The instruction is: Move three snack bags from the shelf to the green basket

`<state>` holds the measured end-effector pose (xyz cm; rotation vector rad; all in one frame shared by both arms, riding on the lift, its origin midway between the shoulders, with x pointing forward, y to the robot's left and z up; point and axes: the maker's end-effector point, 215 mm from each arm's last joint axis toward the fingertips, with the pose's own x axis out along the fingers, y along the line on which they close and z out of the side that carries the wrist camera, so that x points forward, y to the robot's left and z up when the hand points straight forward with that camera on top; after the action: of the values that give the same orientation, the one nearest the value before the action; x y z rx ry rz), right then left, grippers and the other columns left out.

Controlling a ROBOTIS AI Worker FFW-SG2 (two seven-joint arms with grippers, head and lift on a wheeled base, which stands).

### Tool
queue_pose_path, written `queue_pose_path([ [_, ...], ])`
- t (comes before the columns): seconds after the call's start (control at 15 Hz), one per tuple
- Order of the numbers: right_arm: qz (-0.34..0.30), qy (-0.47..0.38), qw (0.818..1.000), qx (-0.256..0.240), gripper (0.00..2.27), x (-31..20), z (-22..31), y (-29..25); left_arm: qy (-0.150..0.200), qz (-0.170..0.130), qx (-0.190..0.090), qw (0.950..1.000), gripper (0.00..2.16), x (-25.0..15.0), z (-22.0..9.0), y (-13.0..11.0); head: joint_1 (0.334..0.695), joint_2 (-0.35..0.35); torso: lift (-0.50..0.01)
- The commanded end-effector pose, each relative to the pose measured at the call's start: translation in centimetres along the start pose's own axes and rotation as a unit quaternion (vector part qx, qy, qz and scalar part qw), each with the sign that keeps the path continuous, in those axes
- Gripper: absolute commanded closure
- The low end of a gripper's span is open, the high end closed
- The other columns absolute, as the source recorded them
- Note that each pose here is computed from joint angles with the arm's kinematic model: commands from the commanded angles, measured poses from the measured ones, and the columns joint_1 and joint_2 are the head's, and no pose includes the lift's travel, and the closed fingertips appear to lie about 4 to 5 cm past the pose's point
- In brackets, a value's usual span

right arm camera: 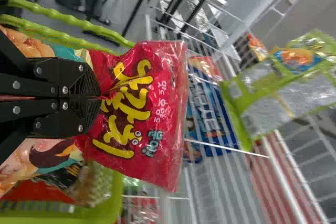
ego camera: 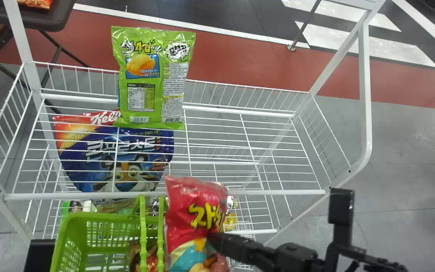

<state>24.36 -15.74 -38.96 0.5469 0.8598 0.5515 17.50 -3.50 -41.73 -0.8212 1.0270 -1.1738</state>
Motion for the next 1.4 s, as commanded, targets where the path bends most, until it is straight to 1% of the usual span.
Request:
queue_pose_path([
  [0.0,0.006,0.026,0.999,0.023,2.19,1.5,-2.5,-0.4,-0.001,-0.001,0.002,1.0000,2.11,-0.1,0.2,-0.1,0.695,-0.350,-0.049],
  [0.13,0.007,0.046,0.998,0.034,2.19,2.6,-4.3,-1.2,-0.001,-0.003,0.001,1.0000,2.11,0.0,0.1,-0.3,0.695,-0.350,-0.049],
  [0.27,-0.002,0.047,0.998,0.031,2.19,3.3,-4.8,-2.3,-0.001,-0.003,0.001,1.0000,2.11,0.0,0.0,-0.3,0.695,-0.350,-0.049],
  [0.4,-0.026,0.050,0.998,0.014,2.19,4.0,-5.1,-3.5,0.000,-0.004,0.001,1.0000,2.11,-0.1,-0.1,-0.4,0.695,-0.350,-0.049],
  [0.6,-0.101,0.060,0.993,-0.033,2.19,4.7,-5.5,-6.9,-0.001,-0.003,0.002,1.0000,2.11,-0.3,-0.3,-0.7,0.695,-0.350,-0.049],
  [0.67,-0.114,0.064,0.990,-0.043,2.19,4.9,-5.6,-7.4,-0.001,-0.004,0.003,1.0000,2.11,-0.4,-0.4,-0.8,0.695,-0.350,-0.049],
  [0.73,-0.128,0.090,0.987,-0.041,2.19,4.8,-7.0,-7.8,-0.002,-0.004,0.005,1.0000,2.11,-0.4,-0.4,-1.0,0.695,-0.350,-0.049],
  [0.8,-0.125,0.101,0.986,-0.040,2.19,5.0,-7.5,-7.5,-0.002,-0.004,0.006,1.0000,2.11,-0.4,-0.4,-1.1,0.695,-0.350,-0.049],
  [0.87,-0.116,0.109,0.986,-0.040,2.06,5.0,-8.0,-6.6,-0.002,-0.004,0.006,1.0000,2.11,-0.4,-0.4,-1.1,0.695,-0.350,-0.049],
  [0.93,-0.111,0.105,0.987,-0.045,1.59,5.0,-7.7,-5.8,-0.003,-0.004,0.007,1.0000,2.11,-0.4,-0.4,-1.1,0.695,-0.350,-0.049],
  [1.0,-0.107,0.097,0.988,-0.051,0.37,4.7,-7.1,-5.2,-0.003,-0.004,0.006,1.0000,2.11,-0.4,-0.5,-1.2,0.695,-0.350,-0.049],
  [1.07,-0.105,0.081,0.989,-0.062,0.00,4.5,-6.1,-4.7,-0.003,-0.004,0.006,1.0000,2.11,-0.5,-0.5,-1.2,0.695,-0.350,-0.049],
  [1.2,-0.116,0.037,0.988,-0.093,0.02,3.6,-3.2,-3.9,-0.003,-0.002,0.006,1.0000,2.11,-0.5,-0.5,-1.1,0.695,-0.350,-0.049],
  [1.33,-0.126,-0.023,0.983,-0.134,0.05,2.8,0.6,-3.5,-0.003,-0.002,0.006,1.0000,2.11,-0.5,-0.5,-1.1,0.695,-0.350,-0.049],
])
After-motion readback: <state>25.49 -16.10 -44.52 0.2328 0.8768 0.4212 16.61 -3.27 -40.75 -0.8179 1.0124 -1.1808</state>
